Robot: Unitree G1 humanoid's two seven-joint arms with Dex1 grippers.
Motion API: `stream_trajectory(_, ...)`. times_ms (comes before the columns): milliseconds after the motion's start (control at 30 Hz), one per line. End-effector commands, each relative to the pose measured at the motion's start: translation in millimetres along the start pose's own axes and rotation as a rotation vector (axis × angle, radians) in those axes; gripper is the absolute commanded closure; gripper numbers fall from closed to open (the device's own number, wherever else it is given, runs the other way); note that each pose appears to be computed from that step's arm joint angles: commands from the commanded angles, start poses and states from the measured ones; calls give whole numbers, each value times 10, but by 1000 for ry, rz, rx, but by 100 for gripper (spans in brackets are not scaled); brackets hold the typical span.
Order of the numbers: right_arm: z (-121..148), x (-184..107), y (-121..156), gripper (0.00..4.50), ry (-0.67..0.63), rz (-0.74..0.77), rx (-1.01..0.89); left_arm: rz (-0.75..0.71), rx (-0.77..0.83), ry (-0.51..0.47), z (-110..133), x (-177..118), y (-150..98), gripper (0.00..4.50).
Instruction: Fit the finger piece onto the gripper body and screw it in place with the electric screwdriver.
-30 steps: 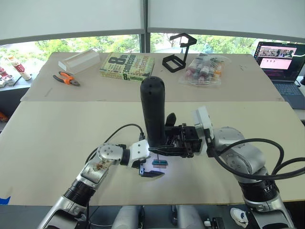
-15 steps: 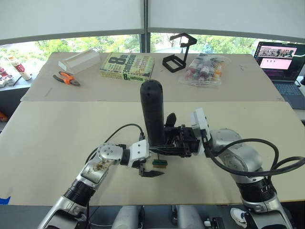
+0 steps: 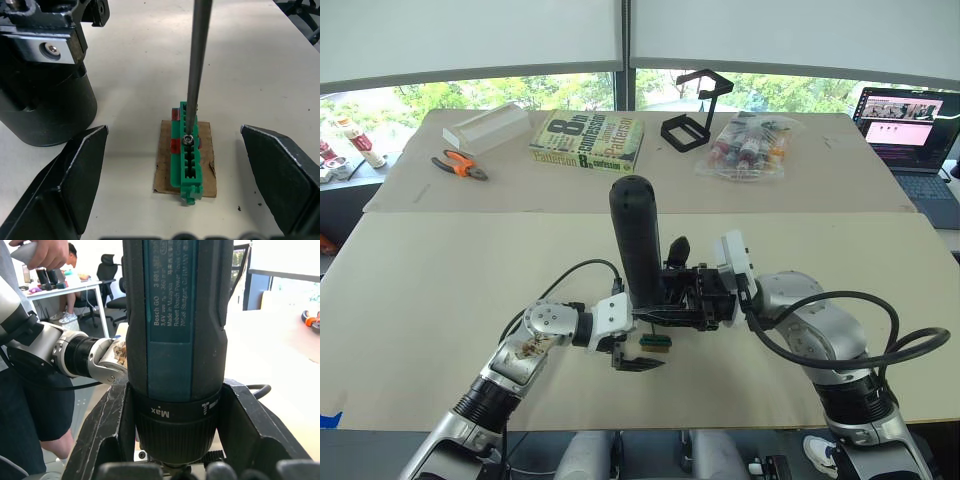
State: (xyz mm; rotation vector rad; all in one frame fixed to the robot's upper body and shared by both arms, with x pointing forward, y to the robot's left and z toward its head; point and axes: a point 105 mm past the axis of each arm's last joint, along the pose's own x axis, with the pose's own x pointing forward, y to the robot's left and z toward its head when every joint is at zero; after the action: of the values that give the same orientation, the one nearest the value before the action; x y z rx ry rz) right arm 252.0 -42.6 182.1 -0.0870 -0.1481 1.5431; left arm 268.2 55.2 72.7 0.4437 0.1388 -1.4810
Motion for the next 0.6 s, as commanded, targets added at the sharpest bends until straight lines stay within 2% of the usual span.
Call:
stream_trajectory(33,111,-4,15,261,-40,8,-57,0,24,-22,77,-2,13,0)
stream_trajectory(600,113,5,25,261,-43,13,-53,2,24,-20,74,-9,21,0)
